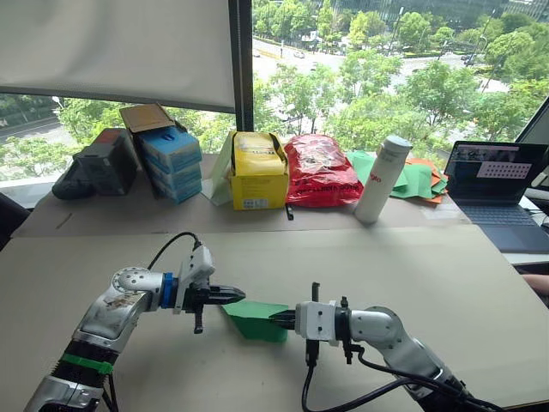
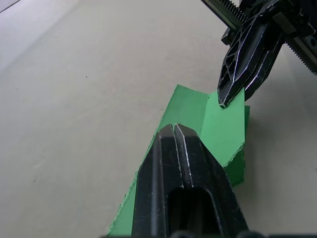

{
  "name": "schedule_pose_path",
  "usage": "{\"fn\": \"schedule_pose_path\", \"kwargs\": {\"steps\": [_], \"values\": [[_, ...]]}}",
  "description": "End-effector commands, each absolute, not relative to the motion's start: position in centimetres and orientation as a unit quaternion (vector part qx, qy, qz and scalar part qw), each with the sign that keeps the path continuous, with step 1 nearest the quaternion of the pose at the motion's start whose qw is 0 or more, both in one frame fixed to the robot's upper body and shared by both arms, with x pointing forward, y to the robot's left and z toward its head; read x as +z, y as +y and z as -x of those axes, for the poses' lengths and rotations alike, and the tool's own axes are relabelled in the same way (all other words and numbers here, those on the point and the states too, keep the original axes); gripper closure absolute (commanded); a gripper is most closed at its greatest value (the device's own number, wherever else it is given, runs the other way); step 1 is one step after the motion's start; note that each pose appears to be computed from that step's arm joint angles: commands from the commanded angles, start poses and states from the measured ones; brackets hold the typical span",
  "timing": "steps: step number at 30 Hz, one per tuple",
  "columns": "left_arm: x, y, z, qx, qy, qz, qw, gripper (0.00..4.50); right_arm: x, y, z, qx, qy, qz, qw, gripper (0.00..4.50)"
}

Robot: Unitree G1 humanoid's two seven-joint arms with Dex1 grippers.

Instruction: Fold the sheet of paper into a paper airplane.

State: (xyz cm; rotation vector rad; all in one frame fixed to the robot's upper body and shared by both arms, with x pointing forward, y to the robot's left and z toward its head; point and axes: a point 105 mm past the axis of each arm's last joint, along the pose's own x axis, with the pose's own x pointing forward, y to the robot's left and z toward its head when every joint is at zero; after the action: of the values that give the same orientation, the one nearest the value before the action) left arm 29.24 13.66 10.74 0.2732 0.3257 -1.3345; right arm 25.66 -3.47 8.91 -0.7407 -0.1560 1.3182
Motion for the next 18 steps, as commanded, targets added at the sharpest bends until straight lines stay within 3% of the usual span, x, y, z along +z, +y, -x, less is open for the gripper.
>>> {"fn": "schedule_pose_path", "kwargs": {"steps": [1,18], "values": [[10.9,13.2,-28.9,-0.641,0.144,-0.148,0.739,4.48,9.9,-3.3,-25.1,0.61,-0.101,0.343,0.708,4.5],[8.5,13.8,-28.9,-0.64,0.163,-0.238,0.712,4.48,8.8,-4.1,-24.6,0.629,-0.091,0.362,0.682,4.5]]}}
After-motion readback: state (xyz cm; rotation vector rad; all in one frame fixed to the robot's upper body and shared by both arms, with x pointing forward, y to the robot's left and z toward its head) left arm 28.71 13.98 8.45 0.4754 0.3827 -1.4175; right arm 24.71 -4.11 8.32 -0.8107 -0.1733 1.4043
